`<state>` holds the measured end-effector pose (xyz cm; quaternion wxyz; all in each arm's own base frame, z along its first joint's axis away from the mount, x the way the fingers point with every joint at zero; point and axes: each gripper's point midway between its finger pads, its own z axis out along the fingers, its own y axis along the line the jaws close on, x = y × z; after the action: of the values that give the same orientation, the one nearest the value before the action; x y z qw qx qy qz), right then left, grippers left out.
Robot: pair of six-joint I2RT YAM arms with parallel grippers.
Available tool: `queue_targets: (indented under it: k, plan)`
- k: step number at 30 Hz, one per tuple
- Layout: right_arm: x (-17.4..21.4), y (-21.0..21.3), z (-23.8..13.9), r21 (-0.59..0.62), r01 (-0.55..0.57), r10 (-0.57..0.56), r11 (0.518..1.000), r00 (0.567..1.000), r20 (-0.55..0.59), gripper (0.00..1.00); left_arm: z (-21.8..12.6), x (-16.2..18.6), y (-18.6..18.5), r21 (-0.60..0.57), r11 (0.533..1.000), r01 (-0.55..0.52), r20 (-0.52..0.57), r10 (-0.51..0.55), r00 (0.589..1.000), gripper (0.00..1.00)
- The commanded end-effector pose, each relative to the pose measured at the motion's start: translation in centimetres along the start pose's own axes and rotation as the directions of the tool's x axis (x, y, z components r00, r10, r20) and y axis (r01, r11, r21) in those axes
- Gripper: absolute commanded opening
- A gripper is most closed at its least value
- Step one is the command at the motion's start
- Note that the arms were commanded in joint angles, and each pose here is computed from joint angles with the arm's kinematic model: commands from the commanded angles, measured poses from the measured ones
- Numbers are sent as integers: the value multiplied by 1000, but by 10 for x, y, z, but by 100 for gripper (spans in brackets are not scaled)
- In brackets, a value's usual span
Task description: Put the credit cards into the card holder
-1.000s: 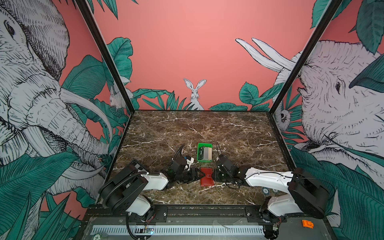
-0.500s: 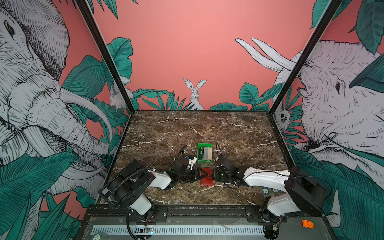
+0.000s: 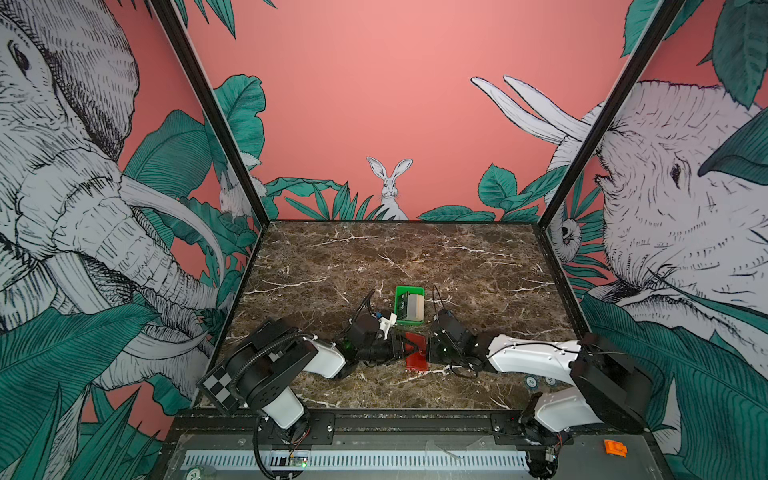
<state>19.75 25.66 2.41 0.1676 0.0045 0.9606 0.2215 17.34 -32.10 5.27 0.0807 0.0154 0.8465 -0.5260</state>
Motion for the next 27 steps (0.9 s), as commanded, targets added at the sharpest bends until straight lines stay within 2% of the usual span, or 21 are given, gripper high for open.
queue_targets:
  k: [1,5,15,21,23,27]
  plan:
    - [20,-42,4,157,13,-4,988,998,-57,7,2,1,-6,20,1000,-12,-5,13,1000,47]
    - [19,-43,4,160,19,-10,987,998,-57,6,3,2,0,1,1000,-6,-3,6,1000,38]
    - [20,-42,4,152,24,-16,988,998,-56,6,8,4,0,-7,1000,-11,-18,11,1000,26]
    - [19,-39,4,141,25,-18,990,998,-52,6,12,6,-1,-11,1000,-15,-27,15,1000,17]
    - [18,-38,3,138,26,-19,990,999,-50,6,13,7,-1,-11,1000,-16,-27,16,1000,12]
    - [15,-34,-1,127,26,-21,992,999,-40,6,12,7,-1,-19,1000,-20,-21,20,1000,7]
